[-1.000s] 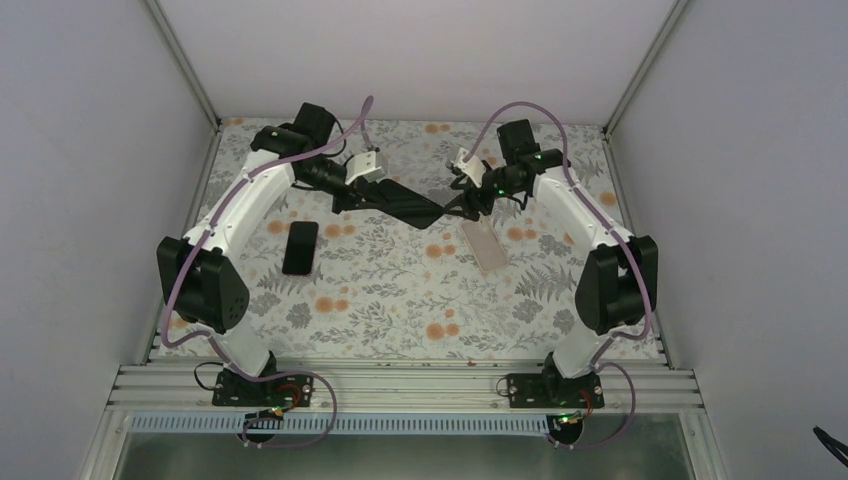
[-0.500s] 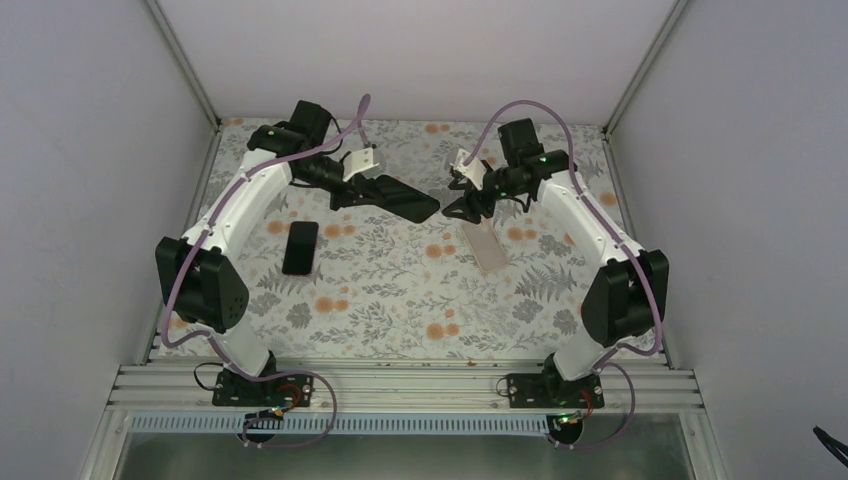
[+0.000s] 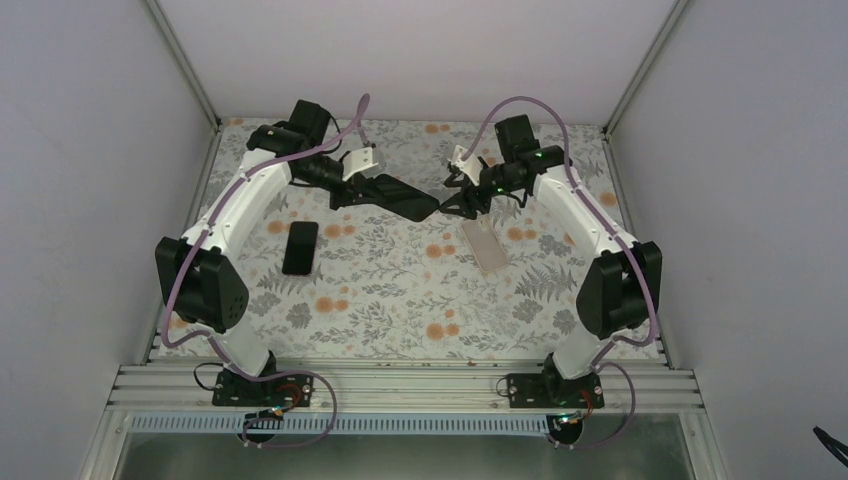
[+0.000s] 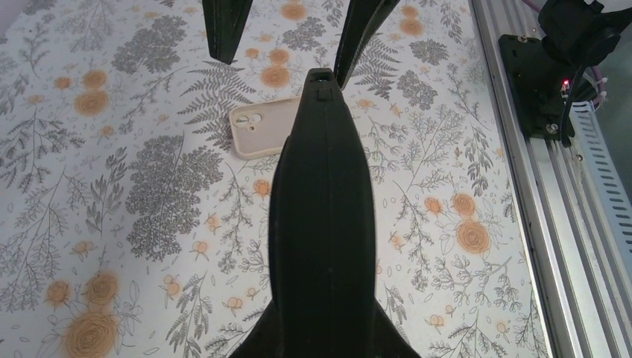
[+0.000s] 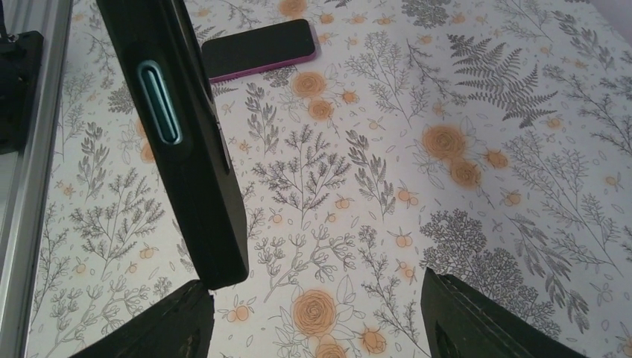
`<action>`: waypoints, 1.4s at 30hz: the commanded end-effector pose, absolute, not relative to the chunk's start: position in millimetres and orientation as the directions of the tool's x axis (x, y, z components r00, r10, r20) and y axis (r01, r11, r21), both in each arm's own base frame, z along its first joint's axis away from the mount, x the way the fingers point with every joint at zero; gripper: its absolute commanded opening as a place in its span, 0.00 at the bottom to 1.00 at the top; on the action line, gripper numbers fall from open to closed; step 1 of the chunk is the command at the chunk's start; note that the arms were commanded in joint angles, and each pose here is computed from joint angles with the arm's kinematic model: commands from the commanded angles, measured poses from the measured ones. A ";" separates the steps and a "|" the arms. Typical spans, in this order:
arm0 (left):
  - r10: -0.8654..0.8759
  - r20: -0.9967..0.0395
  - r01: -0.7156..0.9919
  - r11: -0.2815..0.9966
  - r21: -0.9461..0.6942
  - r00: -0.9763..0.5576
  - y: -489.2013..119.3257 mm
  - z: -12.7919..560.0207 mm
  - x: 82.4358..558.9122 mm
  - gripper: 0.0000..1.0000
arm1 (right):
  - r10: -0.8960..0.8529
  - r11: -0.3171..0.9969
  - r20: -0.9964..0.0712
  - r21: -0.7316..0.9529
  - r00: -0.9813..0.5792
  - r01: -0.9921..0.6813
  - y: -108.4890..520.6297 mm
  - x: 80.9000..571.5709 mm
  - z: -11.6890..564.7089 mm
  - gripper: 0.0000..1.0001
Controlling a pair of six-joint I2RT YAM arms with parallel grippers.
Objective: Take the phone out of the phone case
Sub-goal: Remove the phone case from the phone.
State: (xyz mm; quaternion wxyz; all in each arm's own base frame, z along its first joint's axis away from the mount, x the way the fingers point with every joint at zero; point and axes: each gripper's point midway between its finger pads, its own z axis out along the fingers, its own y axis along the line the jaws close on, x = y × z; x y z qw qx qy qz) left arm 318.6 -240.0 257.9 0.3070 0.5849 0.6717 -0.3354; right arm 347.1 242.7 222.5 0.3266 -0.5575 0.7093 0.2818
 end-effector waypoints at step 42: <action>0.489 -0.868 0.985 -0.082 -0.152 -0.093 -261.1 275.9 291.7 0.02 | -0.629 0.278 -0.772 -0.117 -0.088 -0.954 255.6 415.2 236.1 0.66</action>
